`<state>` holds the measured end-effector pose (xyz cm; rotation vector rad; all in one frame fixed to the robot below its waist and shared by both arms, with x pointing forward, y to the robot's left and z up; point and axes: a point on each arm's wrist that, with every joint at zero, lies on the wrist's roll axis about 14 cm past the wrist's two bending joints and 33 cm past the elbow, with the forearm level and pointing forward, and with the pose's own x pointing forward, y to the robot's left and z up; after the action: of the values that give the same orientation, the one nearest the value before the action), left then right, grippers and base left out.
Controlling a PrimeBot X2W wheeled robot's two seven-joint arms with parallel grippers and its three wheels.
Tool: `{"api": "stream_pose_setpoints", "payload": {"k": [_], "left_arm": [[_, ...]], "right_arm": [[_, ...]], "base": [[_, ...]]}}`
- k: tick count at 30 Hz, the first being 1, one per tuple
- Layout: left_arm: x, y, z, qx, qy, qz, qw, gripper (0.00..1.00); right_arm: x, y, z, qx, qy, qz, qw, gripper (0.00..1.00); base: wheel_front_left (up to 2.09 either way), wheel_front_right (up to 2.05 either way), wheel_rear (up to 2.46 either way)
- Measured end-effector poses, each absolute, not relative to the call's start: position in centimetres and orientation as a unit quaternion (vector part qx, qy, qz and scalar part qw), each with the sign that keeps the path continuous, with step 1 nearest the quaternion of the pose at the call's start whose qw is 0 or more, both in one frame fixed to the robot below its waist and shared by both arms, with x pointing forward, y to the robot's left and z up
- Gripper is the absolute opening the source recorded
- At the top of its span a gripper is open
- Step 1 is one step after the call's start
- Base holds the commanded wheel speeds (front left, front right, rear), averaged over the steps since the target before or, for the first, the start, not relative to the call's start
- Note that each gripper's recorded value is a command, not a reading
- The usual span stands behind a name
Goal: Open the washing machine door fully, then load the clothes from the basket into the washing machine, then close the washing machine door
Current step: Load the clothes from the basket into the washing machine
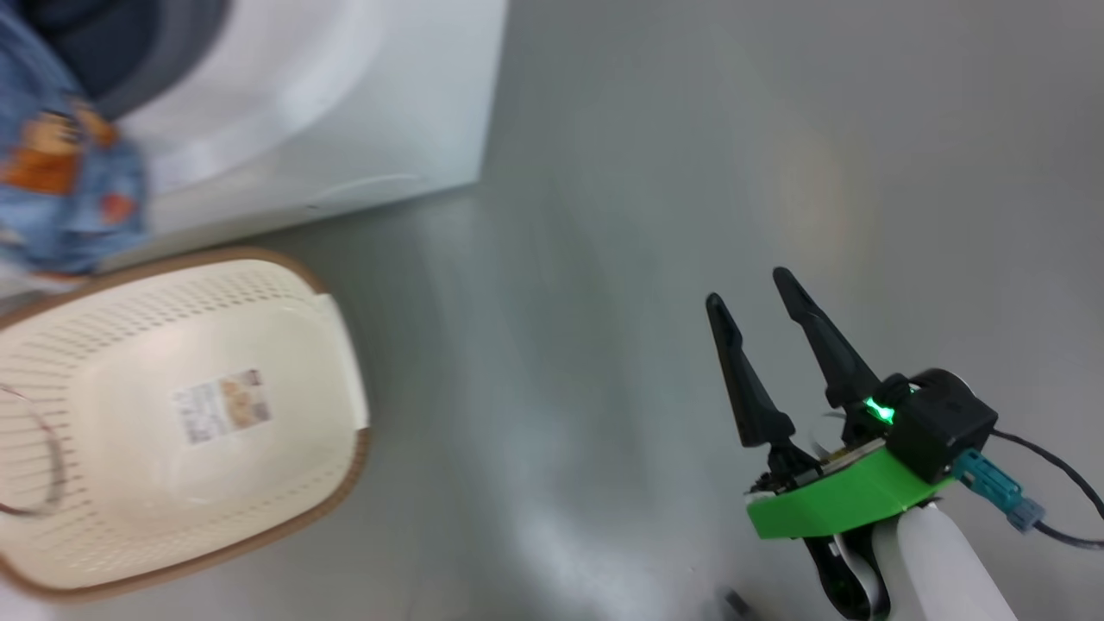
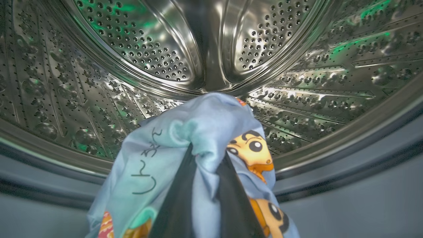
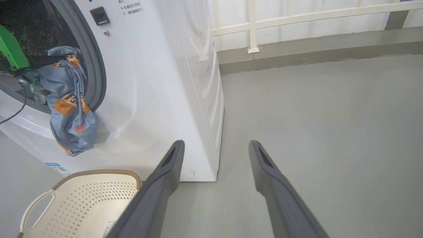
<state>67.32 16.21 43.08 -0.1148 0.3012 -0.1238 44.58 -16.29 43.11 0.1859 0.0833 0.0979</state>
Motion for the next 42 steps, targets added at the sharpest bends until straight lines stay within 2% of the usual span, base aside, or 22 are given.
{"api": "stream_pose_setpoints", "payload": {"k": [6, 14, 19, 23, 28, 35, 36, 37, 38, 42], "left_arm": [[71.9, 16.4, 43.8, -0.052, 0.131, -0.061, 0.988, 0.0], [77.2, 16.5, 47.0, -0.019, 0.018, -0.041, 0.999, 0.0], [78.9, 15.8, 49.8, 0.001, -0.085, -0.034, 0.996, 0.0], [79.4, 15.9, 51.5, 0.001, -0.134, -0.029, 0.991, 0.0], [79.5, 17.1, 49.1, 0.008, -0.097, -0.017, 0.995, 0.0], [78.9, 17.8, 43.7, -0.014, 0.016, -0.013, 1.0, 0.0], [78.8, 17.8, 43.2, -0.016, 0.029, -0.012, 0.999, 0.17], [78.7, 17.8, 42.7, -0.019, 0.041, -0.014, 0.999, 0.48], [78.6, 17.8, 42.4, -0.021, 0.049, -0.014, 0.999, 1.0], [78.4, 17.8, 42.2, -0.025, 0.06, -0.013, 0.998, 1.0]], "right_arm": [[44.8, -17.7, 41.6, 0.096, 0.06, 0.028, 0.993, 1.0], [44.7, -19.6, 39.6, 0.091, 0.085, 0.0, 0.992, 1.0], [44.7, -20.3, 38.4, 0.083, 0.1, -0.008, 0.991, 1.0], [44.7, -20.4, 37.8, 0.082, 0.108, -0.01, 0.991, 1.0], [45.3, -20.0, 37.9, 0.083, 0.101, -0.003, 0.991, 1.0], [45.5, -19.6, 37.8, 0.087, 0.101, 0.002, 0.991, 1.0], [45.5, -19.6, 37.8, 0.087, 0.101, 0.002, 0.991, 1.0], [45.5, -19.6, 37.8, 0.088, 0.101, 0.002, 0.991, 1.0], [45.5, -19.6, 37.8, 0.088, 0.101, 0.003, 0.991, 1.0], [45.5, -19.5, 37.9, 0.089, 0.1, 0.003, 0.991, 1.0]], "base": [[0.0, 0.0, 0.0], [0.0, 0.0, 0.0], [0.0, 0.0, 0.0], [0.0, 0.0, 0.0], [0.0, 0.0, 0.0], [0.0, 0.0, 0.0], [0.0, 0.0, 0.0], [0.0, 0.0, 0.0], [0.0, 0.0, 0.0], [0.0, 0.0, 0.0]]}}
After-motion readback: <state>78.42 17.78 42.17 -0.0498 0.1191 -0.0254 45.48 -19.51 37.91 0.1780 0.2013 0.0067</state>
